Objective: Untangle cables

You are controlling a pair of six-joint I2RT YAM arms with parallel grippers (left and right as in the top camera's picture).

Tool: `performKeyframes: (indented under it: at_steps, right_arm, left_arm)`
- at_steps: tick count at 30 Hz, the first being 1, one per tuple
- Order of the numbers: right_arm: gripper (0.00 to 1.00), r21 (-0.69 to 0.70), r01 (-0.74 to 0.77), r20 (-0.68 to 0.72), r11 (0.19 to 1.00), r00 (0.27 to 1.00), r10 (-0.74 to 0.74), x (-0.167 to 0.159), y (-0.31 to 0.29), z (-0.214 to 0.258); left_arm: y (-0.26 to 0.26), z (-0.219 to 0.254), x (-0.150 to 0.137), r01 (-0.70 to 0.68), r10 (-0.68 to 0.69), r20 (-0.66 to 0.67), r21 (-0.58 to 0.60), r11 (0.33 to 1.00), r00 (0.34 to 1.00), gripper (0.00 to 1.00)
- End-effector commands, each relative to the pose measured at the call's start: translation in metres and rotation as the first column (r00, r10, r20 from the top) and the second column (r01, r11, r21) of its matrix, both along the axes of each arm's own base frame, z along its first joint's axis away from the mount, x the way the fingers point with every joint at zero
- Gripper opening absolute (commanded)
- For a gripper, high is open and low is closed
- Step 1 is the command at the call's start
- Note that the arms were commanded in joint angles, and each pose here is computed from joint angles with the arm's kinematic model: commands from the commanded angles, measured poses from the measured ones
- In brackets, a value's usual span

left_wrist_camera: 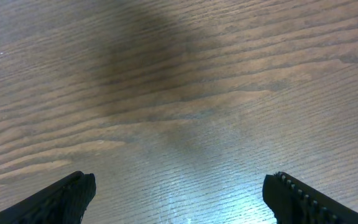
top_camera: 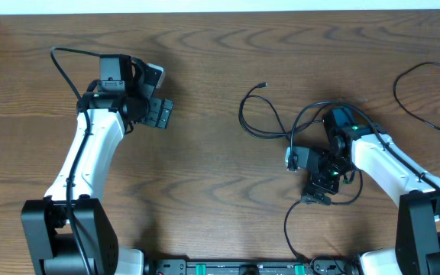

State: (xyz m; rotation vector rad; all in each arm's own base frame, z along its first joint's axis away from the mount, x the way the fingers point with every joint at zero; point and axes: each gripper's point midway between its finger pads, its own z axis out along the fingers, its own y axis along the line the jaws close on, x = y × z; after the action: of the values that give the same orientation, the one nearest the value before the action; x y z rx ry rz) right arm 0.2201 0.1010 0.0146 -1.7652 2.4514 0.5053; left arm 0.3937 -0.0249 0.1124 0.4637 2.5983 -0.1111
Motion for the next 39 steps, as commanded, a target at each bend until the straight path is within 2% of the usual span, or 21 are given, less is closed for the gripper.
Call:
performKeyframes:
  at_steps: [1,9,17,21,32,36,39]
  right_arm:
    - [0.99,0.045,-0.014,-0.019,0.999,1.000,0.015,-0.006,0.009,0.004]
    - [0.99,0.034,-0.016,-0.040,0.999,0.999,0.017,-0.013,0.007,0.002]
    - [0.99,-0.074,-0.057,-0.032,0.996,0.998,0.055,-0.028,-0.008,-0.024]
    - [0.99,-0.165,-0.038,0.026,0.986,0.999,0.043,-0.020,-0.022,-0.036]
    - [0.98,-0.178,-0.040,0.018,0.983,0.999,0.044,-0.043,-0.030,-0.060]
    - [0.98,-0.173,-0.036,0.046,0.984,0.998,0.045,-0.036,-0.029,-0.061]
    - [0.94,-0.171,-0.035,0.050,0.985,0.998,0.044,-0.033,-0.028,-0.059]
  left_arm:
    - [0.002,0.000,0.002,-0.012,0.012,-0.001,0.001,1.000,1.000,0.91]
    - [0.002,0.000,0.002,-0.012,0.012,-0.001,0.001,1.000,1.000,0.91]
    - [0.002,0.000,0.002,-0.012,0.012,-0.002,0.001,1.000,1.000,0.91]
    - [0.002,0.000,0.002,-0.012,0.012,-0.001,0.001,1.000,1.000,0.91]
    - [0.002,0.000,0.002,-0.012,0.012,-0.001,0.001,1.000,1.000,0.91]
    - [0.002,0.000,0.002,-0.012,0.012,-0.002,0.001,1.000,1.000,0.91]
    - [0.002,0.000,0.002,-0.012,0.012,-0.002,0.001,1.000,1.000,0.91]
